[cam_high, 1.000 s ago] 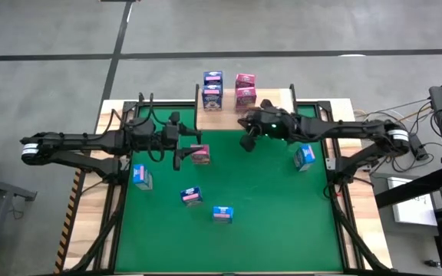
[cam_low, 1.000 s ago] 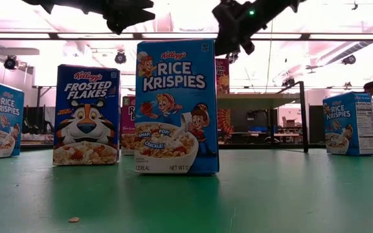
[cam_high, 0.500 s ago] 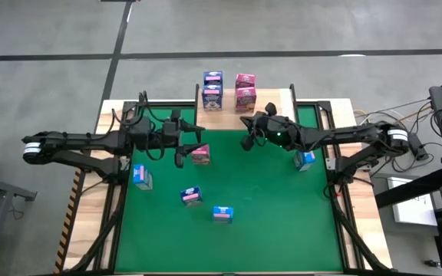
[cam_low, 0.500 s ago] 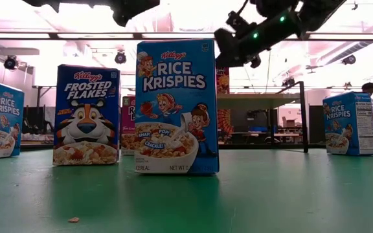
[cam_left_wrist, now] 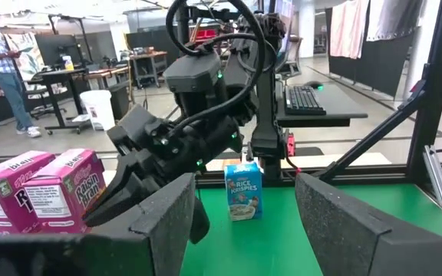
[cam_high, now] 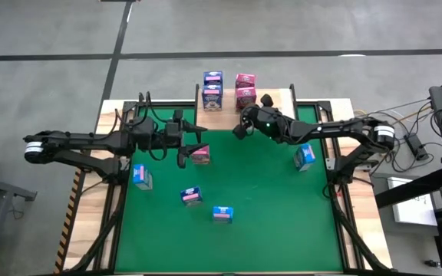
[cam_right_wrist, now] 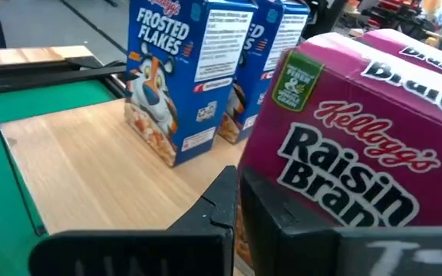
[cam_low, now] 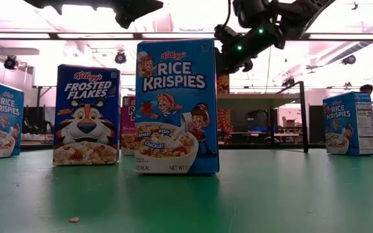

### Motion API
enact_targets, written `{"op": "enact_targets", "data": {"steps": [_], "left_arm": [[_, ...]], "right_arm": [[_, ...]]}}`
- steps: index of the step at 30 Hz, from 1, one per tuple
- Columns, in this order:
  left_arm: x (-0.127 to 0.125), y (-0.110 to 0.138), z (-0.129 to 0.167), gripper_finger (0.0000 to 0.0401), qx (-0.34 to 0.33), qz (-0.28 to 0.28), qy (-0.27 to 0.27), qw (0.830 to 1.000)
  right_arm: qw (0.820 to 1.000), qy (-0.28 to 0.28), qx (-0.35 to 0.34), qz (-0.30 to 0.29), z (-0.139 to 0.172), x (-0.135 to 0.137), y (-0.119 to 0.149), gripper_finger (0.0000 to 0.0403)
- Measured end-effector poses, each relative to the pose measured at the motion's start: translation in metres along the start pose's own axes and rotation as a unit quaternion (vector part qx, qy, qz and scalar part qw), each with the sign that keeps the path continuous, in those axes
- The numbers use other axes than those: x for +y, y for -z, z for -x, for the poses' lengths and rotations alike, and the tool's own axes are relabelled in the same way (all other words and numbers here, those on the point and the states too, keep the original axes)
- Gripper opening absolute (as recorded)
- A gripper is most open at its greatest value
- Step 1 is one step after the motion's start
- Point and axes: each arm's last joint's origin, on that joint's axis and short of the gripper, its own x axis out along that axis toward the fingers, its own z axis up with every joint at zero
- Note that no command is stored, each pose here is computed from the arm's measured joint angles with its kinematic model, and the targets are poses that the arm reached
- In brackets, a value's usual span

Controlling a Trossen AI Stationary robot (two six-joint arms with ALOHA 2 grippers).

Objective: Stack cereal on shelf
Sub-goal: Put the right pink cereal box on the shelf aligned with the other pink cereal box

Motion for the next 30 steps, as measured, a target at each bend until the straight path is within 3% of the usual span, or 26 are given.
{"op": "enact_targets", "data": {"steps": [21, 30], "left_arm": [[0.0, -0.001, 0.0, 0.021, -0.001, -0.002, -0.002, 1.0], [0.0, 0.001, 0.0, 0.021, 0.007, -0.002, -0.001, 1.0]], "right_arm": [[1.0, 0.005, 0.011, 0.023, -0.011, 0.0, 0.001, 0.0009], [0.996, -0.081, -0.014, 0.015, 0.031, -0.008, -0.034, 0.0009]]}}
